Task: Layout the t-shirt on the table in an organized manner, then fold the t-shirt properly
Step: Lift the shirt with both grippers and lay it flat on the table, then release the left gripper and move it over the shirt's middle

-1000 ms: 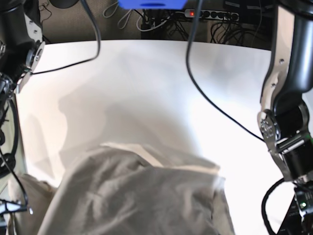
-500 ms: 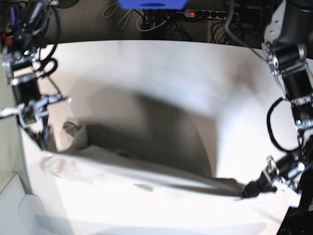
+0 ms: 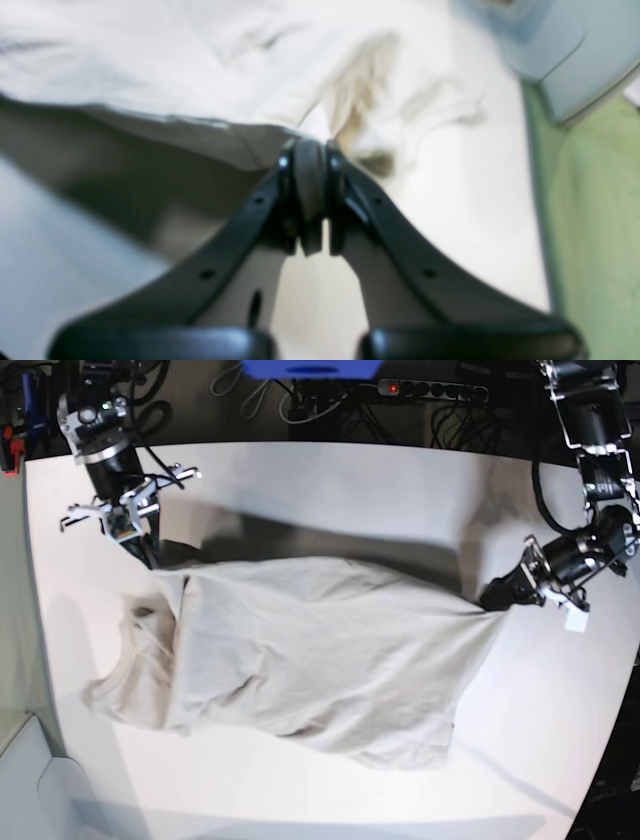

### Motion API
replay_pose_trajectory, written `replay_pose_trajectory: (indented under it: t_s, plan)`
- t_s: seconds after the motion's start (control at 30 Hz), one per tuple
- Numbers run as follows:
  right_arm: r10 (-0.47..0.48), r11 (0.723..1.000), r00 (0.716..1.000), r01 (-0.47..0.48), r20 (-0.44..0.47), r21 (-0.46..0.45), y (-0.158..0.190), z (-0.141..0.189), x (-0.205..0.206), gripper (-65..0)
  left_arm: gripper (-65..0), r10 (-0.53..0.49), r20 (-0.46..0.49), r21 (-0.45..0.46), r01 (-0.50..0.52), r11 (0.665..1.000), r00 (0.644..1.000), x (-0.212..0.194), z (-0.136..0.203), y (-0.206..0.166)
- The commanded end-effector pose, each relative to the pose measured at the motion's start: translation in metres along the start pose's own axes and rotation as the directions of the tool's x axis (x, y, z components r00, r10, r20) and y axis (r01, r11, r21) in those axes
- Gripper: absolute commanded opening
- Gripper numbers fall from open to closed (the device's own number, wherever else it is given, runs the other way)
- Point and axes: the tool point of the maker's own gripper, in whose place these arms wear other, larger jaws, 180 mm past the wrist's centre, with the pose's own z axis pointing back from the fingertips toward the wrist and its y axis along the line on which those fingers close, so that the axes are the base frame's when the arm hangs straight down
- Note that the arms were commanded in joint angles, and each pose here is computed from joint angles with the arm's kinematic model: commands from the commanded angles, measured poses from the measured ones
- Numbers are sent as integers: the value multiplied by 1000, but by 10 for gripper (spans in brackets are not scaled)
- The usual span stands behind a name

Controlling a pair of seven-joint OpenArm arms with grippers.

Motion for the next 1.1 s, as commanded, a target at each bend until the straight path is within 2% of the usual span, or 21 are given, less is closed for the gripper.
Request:
replay_pose_trajectory:
  t_s: [0.0,0.27,0.4,0.5,0.63,0.73,0.83,0.93,1.07]
  plan:
    - [0,1000,999,1,44,-24,-8,2,10,-650,-645,6,25,-44,-4,999,1000,11,5,-12]
    - [-16,1000,1000,16,2,-15,-4,6,-7,-650,-645,-28,-40,111,33,993,999,-5,24,24]
    - [-11,999,1000,11,-15,-32,-11,11,-13,-650,-645,-25,-134,135,43,990,991,-18,32,29]
    - [-11,999,1000,10,-16,-36,-12,11,-13,-650,-645,-34,-150,129,54,990,988,-18,32,25]
    - [-7,999,1000,7,4,-43,-15,7,-7,-650,-645,-80,-134,89,92,992,988,2,18,6]
    - [-6,999,1000,6,12,-46,-17,5,-4,-650,-641,-139,-165,86,155,984,976,8,3,-7]
    - [-4,999,1000,6,25,-47,-17,2,0,-650,-559,-188,-182,74,204,976,965,10,-20,-22]
    - [-2,998,999,4,37,-55,-21,-3,5,-650,-472,-235,-184,102,257,961,954,16,-38,-29]
    - [7,998,999,-5,41,-56,-25,-9,5,-650,-482,-305,-182,131,331,935,935,26,-60,-44]
